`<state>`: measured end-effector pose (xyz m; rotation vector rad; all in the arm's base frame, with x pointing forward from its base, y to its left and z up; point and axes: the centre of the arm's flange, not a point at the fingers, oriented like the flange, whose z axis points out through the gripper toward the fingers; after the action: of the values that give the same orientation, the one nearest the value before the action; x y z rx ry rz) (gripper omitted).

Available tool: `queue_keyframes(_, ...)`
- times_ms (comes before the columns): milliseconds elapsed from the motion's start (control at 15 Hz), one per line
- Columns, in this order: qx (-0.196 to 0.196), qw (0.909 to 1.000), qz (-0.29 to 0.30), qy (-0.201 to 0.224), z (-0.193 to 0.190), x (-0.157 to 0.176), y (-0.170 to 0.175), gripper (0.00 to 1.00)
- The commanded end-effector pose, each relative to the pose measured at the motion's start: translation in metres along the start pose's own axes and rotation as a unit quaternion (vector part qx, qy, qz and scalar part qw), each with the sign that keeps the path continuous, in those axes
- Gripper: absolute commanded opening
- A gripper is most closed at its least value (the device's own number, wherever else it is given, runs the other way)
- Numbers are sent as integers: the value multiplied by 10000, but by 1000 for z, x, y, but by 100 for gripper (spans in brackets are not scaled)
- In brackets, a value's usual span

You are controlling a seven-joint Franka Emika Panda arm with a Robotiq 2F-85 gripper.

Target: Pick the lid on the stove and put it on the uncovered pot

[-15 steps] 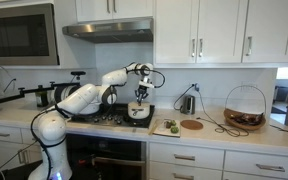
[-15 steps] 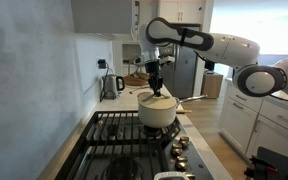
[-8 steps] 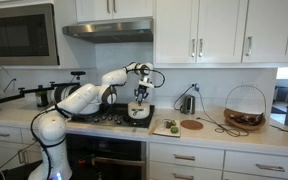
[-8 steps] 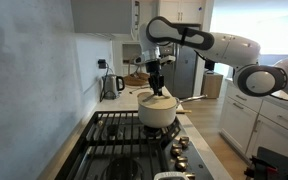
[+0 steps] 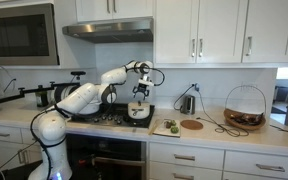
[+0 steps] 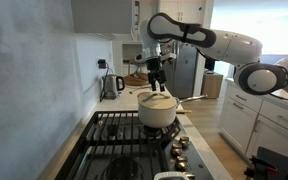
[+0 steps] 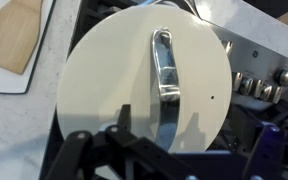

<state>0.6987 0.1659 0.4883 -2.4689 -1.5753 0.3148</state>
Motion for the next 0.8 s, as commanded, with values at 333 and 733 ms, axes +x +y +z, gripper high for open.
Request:
queue_keyframes(333, -509, 9983, 1, 269, -66, -33, -50, 100)
queue_keyframes(733, -678, 9964, 434, 275, -98, -68, -53, 100)
